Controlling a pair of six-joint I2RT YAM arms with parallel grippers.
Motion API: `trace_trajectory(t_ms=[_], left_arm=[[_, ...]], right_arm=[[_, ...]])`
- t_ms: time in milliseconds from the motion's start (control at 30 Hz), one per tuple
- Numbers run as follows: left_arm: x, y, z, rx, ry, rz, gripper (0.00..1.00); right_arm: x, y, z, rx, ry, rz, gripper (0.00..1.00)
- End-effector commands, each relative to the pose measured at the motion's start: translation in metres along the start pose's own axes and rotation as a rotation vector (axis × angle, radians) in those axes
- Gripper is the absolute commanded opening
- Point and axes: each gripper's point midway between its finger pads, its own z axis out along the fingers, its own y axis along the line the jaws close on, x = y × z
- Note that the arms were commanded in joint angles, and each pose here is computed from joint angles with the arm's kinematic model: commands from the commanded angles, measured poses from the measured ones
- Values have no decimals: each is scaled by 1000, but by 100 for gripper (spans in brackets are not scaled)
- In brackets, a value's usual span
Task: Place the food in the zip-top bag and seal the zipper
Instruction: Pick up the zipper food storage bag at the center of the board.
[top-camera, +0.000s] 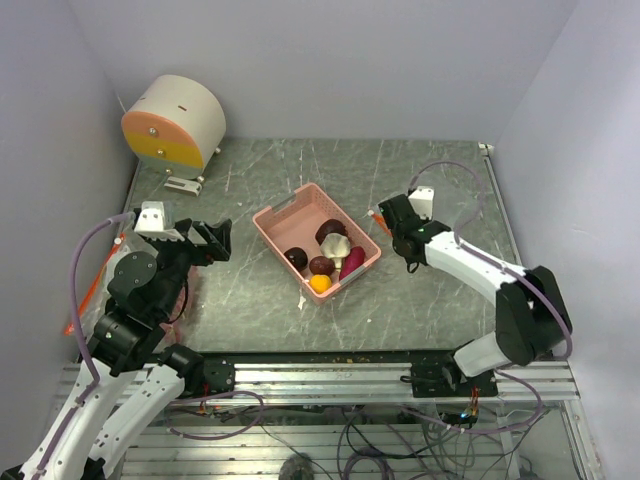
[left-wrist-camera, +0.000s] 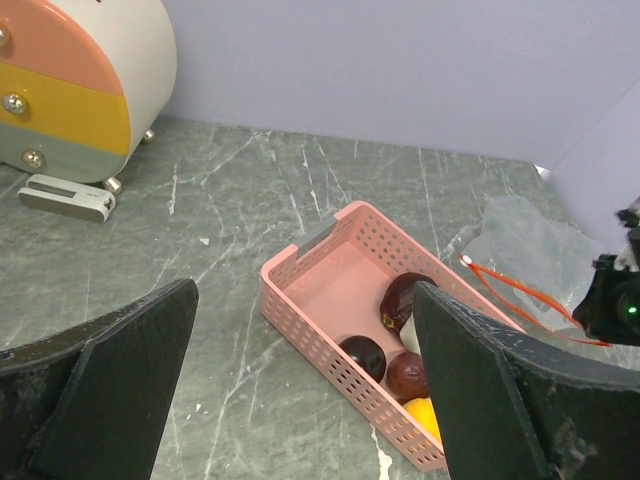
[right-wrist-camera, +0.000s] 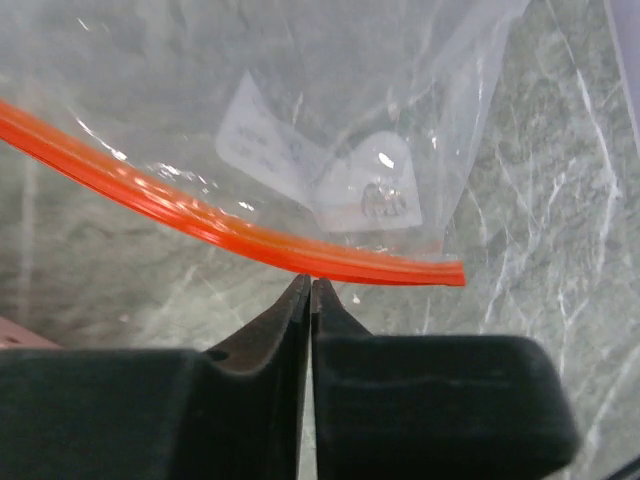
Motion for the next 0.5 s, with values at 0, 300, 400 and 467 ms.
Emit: trace_trajectory(t_ms=[0, 300, 400, 467], left_arm=[[-9, -5, 0, 21, -17, 8, 99], [-9, -2, -5, 14, -20, 14, 100], [-8, -1, -5, 13, -21, 14, 100], [-9, -3, -4, 21, -22, 13, 100]], right_arm=[[-40, -3, -15, -44, -157, 99, 8], [-47, 25, -23, -88, -200, -100, 96], [-51, 27, -32, -95, -258, -145, 100], [-54, 23, -32, -78, -265, -159, 100]])
